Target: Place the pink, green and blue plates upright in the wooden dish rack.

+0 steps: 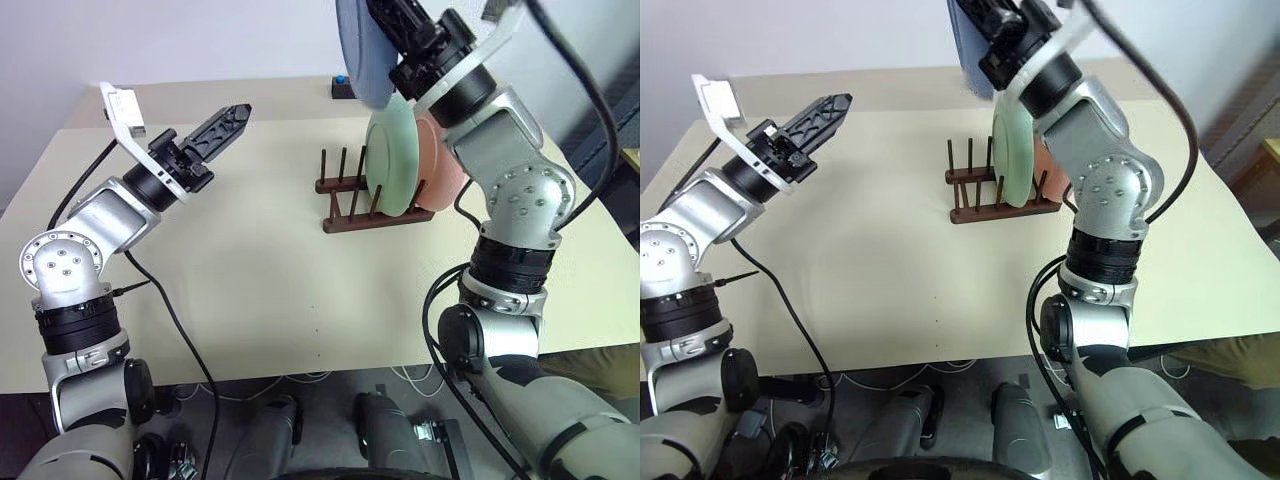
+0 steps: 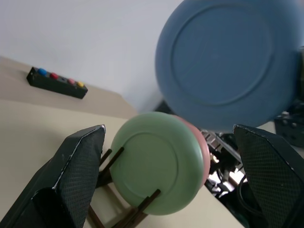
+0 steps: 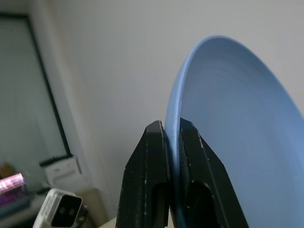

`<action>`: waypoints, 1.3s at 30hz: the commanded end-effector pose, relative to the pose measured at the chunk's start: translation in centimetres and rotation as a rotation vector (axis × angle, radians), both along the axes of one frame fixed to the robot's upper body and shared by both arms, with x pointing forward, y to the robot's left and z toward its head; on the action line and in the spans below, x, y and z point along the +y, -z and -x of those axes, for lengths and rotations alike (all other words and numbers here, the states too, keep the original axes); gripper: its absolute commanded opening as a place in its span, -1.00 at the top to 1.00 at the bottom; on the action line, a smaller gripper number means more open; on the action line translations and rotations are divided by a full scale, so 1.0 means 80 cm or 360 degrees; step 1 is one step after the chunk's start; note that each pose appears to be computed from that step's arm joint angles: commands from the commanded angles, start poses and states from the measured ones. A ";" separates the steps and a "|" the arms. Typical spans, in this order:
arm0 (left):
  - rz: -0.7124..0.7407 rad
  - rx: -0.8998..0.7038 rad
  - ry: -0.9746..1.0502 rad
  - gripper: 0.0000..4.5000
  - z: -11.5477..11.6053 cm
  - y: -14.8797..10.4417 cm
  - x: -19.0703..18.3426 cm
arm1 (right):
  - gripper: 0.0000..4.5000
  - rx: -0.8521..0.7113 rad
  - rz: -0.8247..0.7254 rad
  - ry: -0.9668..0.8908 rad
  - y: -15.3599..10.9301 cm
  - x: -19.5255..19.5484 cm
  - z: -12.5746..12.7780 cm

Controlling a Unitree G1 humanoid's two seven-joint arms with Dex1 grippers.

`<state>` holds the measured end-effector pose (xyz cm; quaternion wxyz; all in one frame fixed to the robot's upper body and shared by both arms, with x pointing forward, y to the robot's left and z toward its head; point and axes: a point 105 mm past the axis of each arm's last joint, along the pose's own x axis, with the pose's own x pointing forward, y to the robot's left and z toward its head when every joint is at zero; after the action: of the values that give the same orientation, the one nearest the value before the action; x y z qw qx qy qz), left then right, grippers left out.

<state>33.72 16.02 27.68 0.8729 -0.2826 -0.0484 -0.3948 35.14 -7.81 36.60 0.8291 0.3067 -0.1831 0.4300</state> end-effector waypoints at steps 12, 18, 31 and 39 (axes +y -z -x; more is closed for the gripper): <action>-0.0692 -0.0615 0.0053 -0.96 0.041 0.010 -0.003 | 1.00 0.0491 -0.0232 -0.0305 0.063 -0.014 -0.008; -0.0819 -0.0663 0.0104 -0.96 0.045 0.021 0.000 | 1.00 0.0483 -0.0070 -0.0230 0.080 -0.005 -0.008; -0.0854 -0.0680 0.0091 -0.96 0.043 0.028 0.007 | 1.00 0.0518 0.0067 -0.0064 0.114 0.000 -0.025; -0.0848 -0.0666 0.0091 -0.99 0.044 0.030 0.008 | -0.12 0.0568 0.0096 -0.0018 0.126 0.007 -0.032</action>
<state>30.43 16.38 24.74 0.8759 0.0354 -0.1000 -0.4706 37.93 -7.43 25.50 0.8551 0.3600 0.0017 0.3732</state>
